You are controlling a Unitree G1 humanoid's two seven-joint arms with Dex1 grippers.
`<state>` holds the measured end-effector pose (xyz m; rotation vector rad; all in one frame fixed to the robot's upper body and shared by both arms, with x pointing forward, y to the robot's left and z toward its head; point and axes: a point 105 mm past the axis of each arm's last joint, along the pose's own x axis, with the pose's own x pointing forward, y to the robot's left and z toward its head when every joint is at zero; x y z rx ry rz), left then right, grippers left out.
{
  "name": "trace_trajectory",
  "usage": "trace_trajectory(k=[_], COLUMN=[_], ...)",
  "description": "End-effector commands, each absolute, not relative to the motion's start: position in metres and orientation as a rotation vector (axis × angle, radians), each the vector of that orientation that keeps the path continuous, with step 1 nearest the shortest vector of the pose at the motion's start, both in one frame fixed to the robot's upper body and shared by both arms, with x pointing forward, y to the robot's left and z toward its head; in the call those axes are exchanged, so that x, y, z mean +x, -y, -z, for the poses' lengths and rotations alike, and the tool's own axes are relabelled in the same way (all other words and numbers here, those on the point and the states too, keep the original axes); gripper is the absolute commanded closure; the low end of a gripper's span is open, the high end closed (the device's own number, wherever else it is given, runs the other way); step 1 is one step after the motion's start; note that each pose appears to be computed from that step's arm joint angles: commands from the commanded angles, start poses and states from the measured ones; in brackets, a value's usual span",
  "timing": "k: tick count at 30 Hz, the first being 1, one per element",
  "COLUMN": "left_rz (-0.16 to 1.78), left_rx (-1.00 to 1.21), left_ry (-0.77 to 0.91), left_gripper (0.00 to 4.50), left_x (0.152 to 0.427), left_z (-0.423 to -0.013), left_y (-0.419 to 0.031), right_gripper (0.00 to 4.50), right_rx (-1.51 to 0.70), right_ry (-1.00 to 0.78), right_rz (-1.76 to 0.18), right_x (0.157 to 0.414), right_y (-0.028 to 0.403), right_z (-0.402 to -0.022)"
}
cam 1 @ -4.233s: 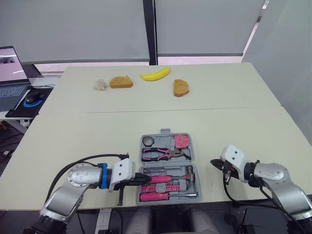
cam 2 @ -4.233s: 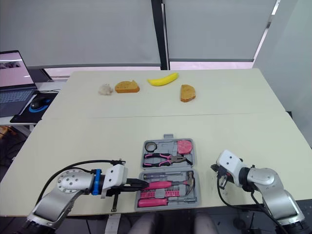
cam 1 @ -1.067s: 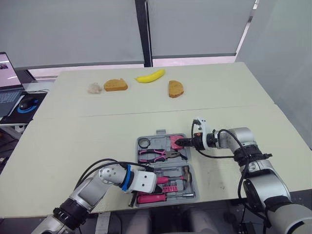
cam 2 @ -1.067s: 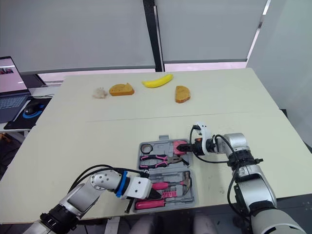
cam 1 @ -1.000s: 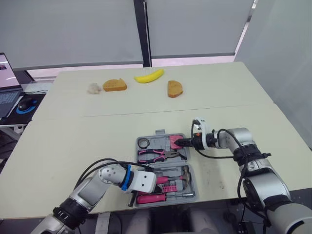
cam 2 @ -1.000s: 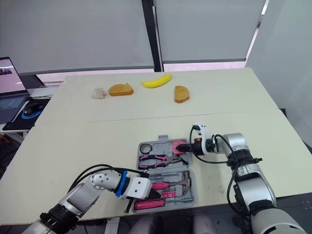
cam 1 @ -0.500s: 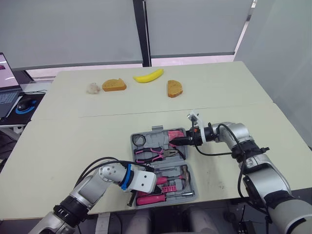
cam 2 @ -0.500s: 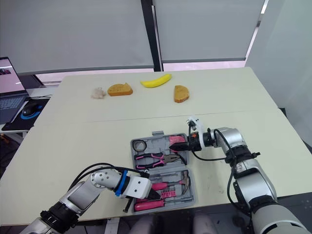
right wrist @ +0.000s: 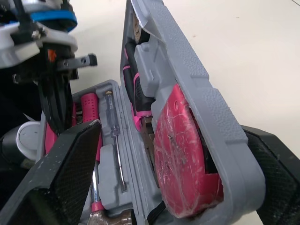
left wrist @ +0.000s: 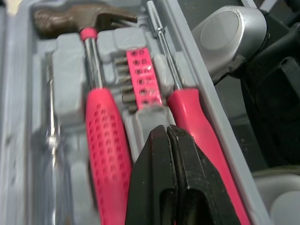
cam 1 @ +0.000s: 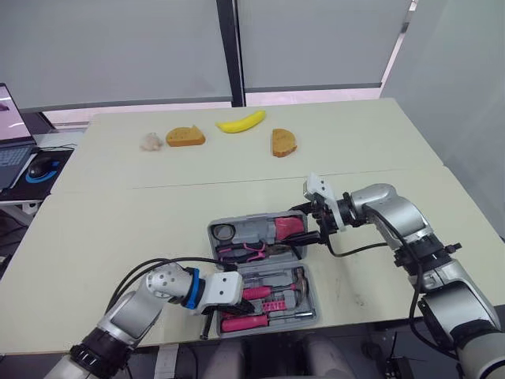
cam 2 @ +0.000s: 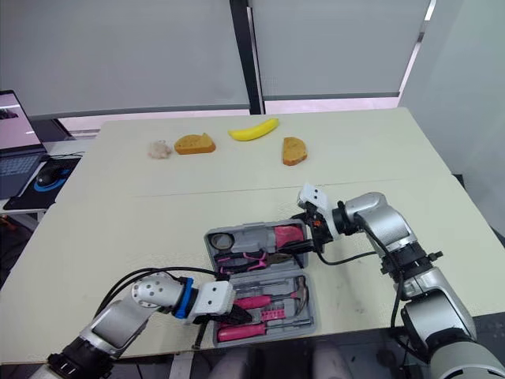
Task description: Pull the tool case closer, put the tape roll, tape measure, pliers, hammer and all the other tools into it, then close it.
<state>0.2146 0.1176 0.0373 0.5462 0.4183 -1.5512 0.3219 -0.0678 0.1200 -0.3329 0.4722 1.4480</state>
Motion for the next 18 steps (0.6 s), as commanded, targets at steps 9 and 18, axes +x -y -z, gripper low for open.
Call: trace_trajectory(k=[9, 18], left_rz=[1.367, 1.123], left_rx=[0.248, 0.271], left_ry=[-0.688, -0.769], left_gripper=[4.5, 4.5], left_x=[0.184, 0.192], left_z=[-0.064, -0.047], left_y=[-0.186, -0.233], right_gripper=[0.04, 0.04], right_rx=[-0.625, -0.763], right_ry=[-0.349, -0.462], right_rz=[-1.499, -1.495], right_x=[0.273, 0.221], right_y=[0.076, 0.118], right_z=[-0.144, -0.142])
